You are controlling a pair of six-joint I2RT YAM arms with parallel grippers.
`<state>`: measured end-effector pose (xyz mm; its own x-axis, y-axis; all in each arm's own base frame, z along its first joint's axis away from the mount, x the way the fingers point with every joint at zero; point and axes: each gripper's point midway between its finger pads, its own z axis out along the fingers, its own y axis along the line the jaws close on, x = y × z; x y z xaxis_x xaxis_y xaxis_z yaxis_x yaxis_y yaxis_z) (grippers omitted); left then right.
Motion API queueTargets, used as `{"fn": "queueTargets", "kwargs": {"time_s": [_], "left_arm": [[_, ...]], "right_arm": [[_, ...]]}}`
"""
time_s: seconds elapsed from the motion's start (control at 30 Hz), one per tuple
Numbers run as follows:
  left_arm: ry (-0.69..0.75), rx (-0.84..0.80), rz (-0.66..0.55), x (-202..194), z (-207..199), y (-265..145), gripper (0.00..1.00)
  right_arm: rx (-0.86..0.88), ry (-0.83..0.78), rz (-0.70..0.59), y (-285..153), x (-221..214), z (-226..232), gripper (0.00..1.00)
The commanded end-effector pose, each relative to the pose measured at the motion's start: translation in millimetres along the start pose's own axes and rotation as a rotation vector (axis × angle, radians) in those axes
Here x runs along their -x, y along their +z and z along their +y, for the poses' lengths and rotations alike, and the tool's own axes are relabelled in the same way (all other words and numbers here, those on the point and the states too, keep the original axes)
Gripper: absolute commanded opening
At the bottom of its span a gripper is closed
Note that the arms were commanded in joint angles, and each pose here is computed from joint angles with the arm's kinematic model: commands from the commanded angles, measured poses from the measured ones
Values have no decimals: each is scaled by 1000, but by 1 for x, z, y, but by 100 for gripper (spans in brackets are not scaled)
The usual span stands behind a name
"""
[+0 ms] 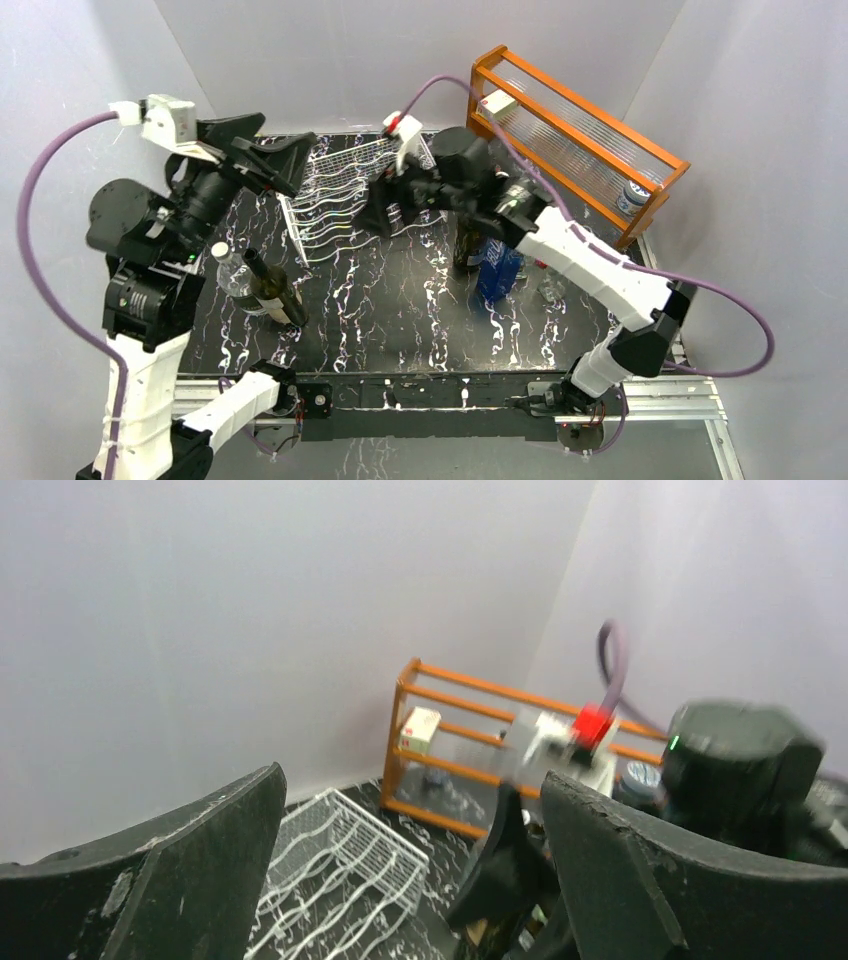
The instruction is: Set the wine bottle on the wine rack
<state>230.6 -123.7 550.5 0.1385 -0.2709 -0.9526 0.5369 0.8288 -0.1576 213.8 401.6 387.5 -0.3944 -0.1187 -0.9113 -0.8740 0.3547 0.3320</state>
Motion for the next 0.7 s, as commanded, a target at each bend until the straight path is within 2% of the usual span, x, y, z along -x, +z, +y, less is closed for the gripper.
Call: {"fn": "queueTargets", "kwargs": {"time_s": [0.0,0.13,0.27,0.4,0.67], "left_arm": [[28,97,-167,54,7,-22,98],[23,181,-180,58,21,-28,98],[44,252,-172,54,34,-31,98],[41,342,-178,54,50,-36,98],[50,389,-159,50,58,-41,98]], "right_arm": [[31,-84,-87,26,11,32,87],[125,-107,-61,57,-19,68,88],[206,-125,-91,78,-35,98,89],[199,-95,-120,103,-40,101,89],[218,-57,-116,150,-47,114,88]]}}
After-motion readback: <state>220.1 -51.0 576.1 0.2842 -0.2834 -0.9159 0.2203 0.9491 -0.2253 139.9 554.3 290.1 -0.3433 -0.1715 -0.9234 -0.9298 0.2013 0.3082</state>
